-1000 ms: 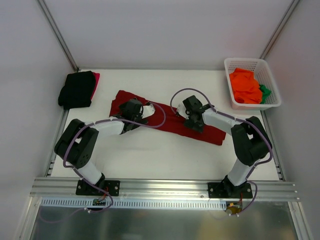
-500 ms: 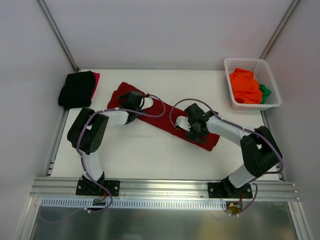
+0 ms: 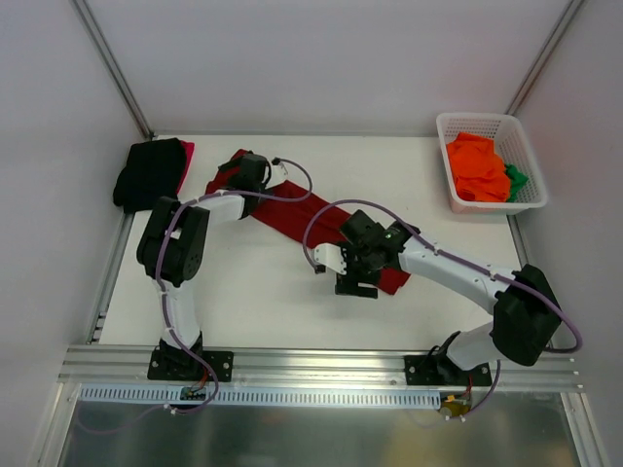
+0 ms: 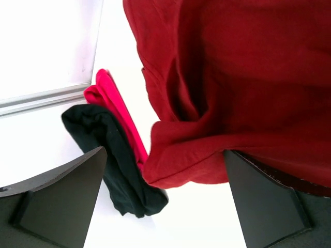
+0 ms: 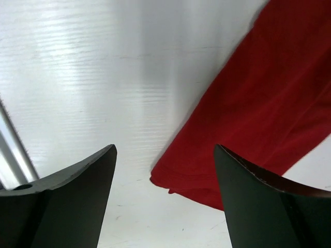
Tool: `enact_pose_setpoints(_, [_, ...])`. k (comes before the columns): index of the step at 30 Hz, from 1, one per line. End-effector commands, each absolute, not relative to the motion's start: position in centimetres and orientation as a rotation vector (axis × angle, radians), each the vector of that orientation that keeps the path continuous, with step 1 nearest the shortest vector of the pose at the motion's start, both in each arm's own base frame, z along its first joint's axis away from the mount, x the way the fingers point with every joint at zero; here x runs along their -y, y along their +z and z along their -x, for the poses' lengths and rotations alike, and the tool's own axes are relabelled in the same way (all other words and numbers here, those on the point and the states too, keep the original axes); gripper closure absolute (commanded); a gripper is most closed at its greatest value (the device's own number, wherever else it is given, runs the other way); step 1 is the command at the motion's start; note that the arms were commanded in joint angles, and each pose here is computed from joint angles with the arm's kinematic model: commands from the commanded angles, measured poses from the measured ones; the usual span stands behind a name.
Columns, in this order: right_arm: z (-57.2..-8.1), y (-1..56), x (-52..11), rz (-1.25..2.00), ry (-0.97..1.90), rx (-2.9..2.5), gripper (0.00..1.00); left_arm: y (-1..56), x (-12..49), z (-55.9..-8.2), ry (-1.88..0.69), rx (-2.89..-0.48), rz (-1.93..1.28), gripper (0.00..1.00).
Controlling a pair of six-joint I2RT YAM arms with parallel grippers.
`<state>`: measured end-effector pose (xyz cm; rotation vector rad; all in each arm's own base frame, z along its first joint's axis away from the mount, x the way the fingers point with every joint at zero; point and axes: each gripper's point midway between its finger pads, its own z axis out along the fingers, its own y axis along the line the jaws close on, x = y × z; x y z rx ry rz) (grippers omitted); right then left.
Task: Fold and stack the t-shirts
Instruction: Fold the tshirt
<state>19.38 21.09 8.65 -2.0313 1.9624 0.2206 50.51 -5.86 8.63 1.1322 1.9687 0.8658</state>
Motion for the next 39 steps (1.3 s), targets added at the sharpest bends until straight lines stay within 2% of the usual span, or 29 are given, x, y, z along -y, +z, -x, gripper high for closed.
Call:
enact_pose_setpoints(1, [-22.1,9.9,-22.6,1.890,0.145,-1.955,0.21,9.0,5.6,-50.4,0.858,-1.986,-1.128,0.01])
enact_pose_setpoints(2, [-23.5,10.0,-21.7,1.845,0.018,-1.980,0.21,9.7,5.6,-50.0,0.849,-1.985,-1.121,0.01])
enact_pose_setpoints(7, [-27.9,9.9,-20.7,1.704,-0.210,-1.996,0.20,11.4,6.3,-47.1,0.701,-2.017,-1.102,0.01])
enact_pose_setpoints(10, [-29.3,9.9,-20.1,1.662,-0.233,-2.026,0.20,14.9,6.6,-45.0,0.583,-2.019,-1.035,0.01])
enact_pose_setpoints(14, [-30.6,10.3,-20.5,1.582,-0.128,-2.081,0.20,20.9,8.8,-42.6,0.336,-1.924,-0.952,0.01])
enact_pose_setpoints(17, [-32.5,11.2,-20.8,1.479,-0.087,-2.090,0.20,22.0,9.5,-42.3,0.280,-1.889,-0.913,0.01])
enact_pose_setpoints(21, [-34.0,9.8,-20.5,1.500,-0.155,-2.109,0.20,18.6,8.9,-44.9,0.390,-1.881,-0.922,0.01])
enact_pose_setpoints(28, [-33.3,5.0,-19.5,1.632,-0.194,-2.202,0.20,10.6,8.2,-49.0,0.569,-1.951,-1.050,0.01])
enact_pose_setpoints(33, [-32.0,1.3,-18.4,1.745,-0.199,-2.264,0.21,4.1,7.9,-48.8,0.651,-2.037,-1.231,0.01])
enact_pose_setpoints(39, [-31.3,-1.1,-18.8,1.831,-0.199,-2.249,0.22,1.7,7.4,-49.0,0.715,-2.045,-1.317,0.01])
